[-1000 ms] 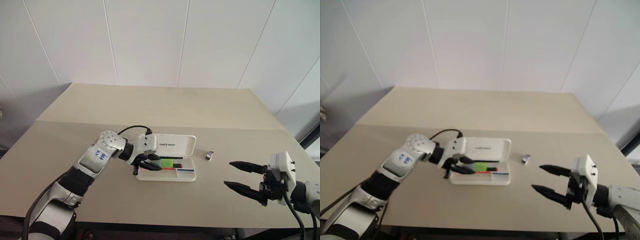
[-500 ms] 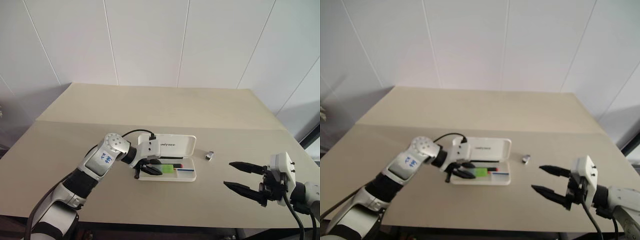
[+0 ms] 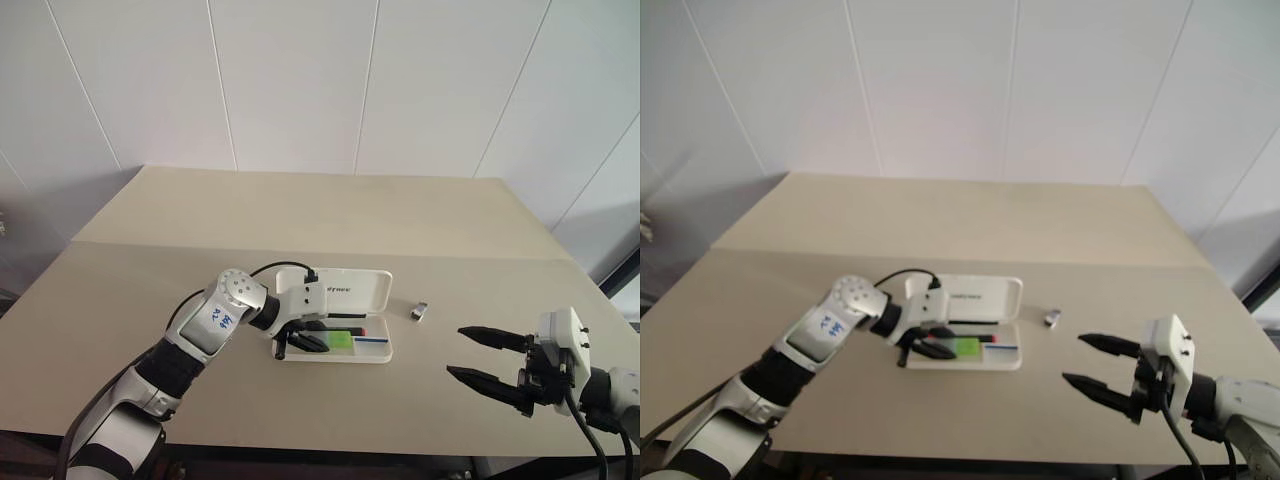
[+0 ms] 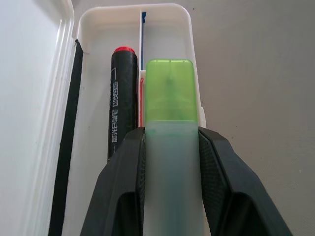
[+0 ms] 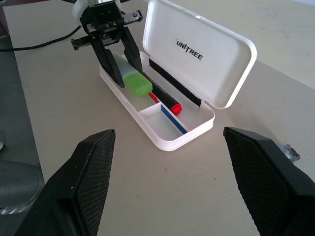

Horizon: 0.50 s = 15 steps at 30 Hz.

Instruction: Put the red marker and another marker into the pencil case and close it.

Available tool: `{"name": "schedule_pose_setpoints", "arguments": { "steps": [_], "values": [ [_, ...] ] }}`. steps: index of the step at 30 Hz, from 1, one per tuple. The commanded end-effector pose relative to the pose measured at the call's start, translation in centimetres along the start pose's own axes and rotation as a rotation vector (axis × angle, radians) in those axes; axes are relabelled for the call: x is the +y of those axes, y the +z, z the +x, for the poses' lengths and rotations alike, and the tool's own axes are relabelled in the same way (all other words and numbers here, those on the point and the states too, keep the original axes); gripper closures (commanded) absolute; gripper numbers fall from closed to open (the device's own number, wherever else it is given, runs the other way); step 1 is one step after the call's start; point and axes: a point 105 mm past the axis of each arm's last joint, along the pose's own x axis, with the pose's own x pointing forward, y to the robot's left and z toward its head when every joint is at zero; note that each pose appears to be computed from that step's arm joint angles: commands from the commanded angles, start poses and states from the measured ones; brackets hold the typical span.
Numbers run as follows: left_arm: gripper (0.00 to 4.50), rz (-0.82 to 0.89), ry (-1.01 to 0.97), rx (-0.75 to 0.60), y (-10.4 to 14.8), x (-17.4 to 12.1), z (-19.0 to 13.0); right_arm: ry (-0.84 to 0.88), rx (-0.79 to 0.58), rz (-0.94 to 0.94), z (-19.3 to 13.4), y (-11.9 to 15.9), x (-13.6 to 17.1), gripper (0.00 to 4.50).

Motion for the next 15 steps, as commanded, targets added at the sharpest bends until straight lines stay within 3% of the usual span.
{"name": "schedule_pose_setpoints", "arguments": {
  "steps": [1, 7, 15],
  "values": [
    [3.41, 0.029, 0.013, 0.006, 0.5, 0.17, -0.15, -0.012, -0.038, -0.048, -0.28, 1.35, 0.08, 0.0],
    [3.41, 0.026, 0.005, -0.005, 0.79, 0.05, 0.02, -0.017, -0.044, -0.048, -0.13, 1.51, -0.01, 0.0],
    [0.81, 0.023, 0.007, -0.015, 0.99, 0.09, 0.08, -0.02, -0.04, -0.046, -0.2, 1.41, -0.01, 0.0]
  ]
}}
